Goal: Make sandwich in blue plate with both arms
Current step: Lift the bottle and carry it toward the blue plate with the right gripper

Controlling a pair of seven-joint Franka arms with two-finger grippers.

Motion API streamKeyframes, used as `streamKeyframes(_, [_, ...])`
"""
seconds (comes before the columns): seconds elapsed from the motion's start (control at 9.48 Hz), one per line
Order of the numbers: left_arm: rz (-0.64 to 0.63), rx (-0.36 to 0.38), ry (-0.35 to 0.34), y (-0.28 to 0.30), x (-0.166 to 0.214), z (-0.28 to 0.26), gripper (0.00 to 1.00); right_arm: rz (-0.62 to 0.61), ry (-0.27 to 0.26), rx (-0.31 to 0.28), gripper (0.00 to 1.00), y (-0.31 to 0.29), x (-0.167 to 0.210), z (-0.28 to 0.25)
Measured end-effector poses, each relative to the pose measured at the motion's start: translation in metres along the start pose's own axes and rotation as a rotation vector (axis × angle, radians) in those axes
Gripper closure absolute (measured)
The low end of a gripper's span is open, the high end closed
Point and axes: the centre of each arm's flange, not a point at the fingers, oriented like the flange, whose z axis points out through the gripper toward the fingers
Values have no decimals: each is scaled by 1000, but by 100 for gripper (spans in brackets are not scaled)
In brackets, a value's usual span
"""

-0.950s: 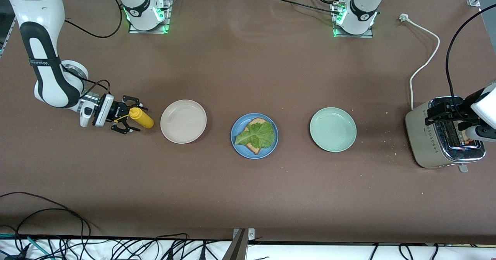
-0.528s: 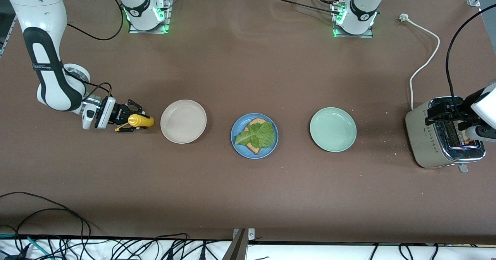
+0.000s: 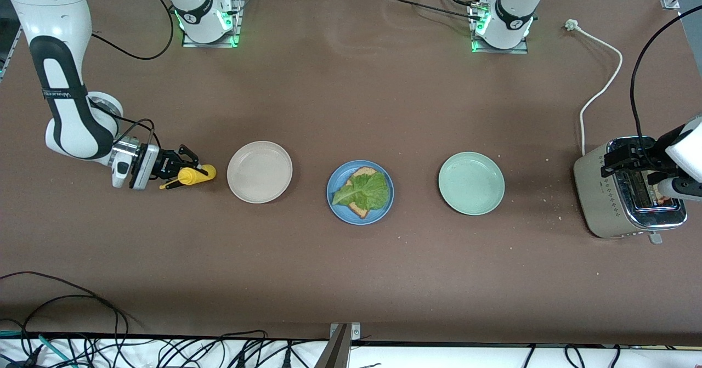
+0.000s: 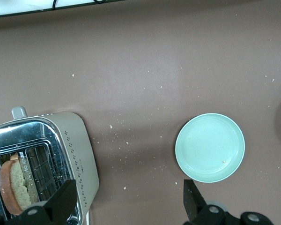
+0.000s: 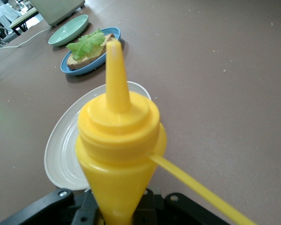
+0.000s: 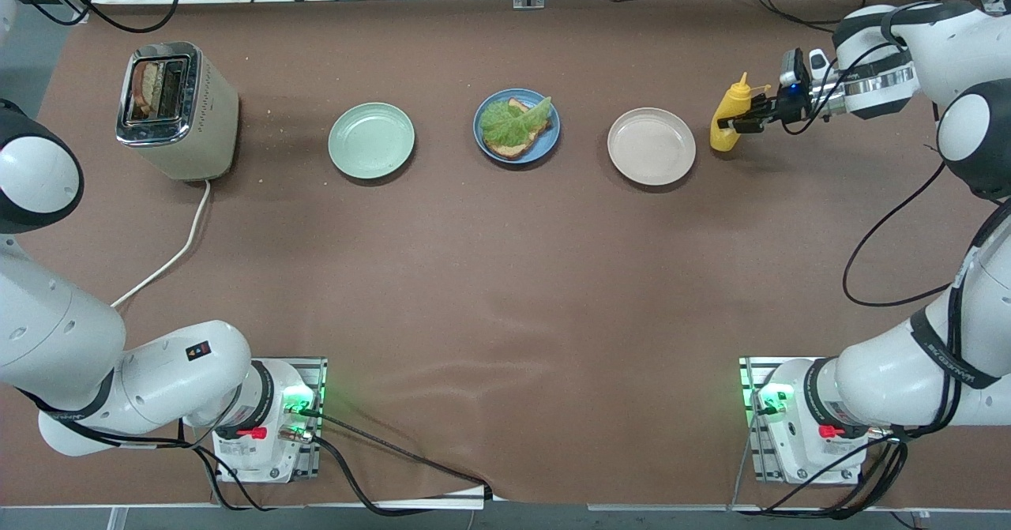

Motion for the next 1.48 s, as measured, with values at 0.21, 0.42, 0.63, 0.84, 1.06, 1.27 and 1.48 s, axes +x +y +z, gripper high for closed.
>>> streamKeyframes(0.21, [0,0,-4,0,-1,0,0,120,-121,-3,86,-2,33,-22])
streamKeyframes(0.42, [0,0,-5,0,-1,0,0,160,-233,-37,86,-12,86,-37])
streamKeyframes(0.63, [0,0,-6,0,-1,0,0,165,-365,-106,91,-24,151,-38])
streamKeyframes(0.84, [0,-1,-8,0,-1,0,0,128,-499,-195,91,-48,218,-28])
streamKeyframes(1.06, [1,-1,-7,1,-1,0,0,54,-641,-252,91,-81,269,2])
streamKeyframes(1.27, [1,-1,-7,1,-1,0,0,-19,-764,-318,91,-105,291,34])
streamKeyframes(1.48, [2,-1,-7,1,-1,0,0,-112,-878,-367,91,-127,298,65])
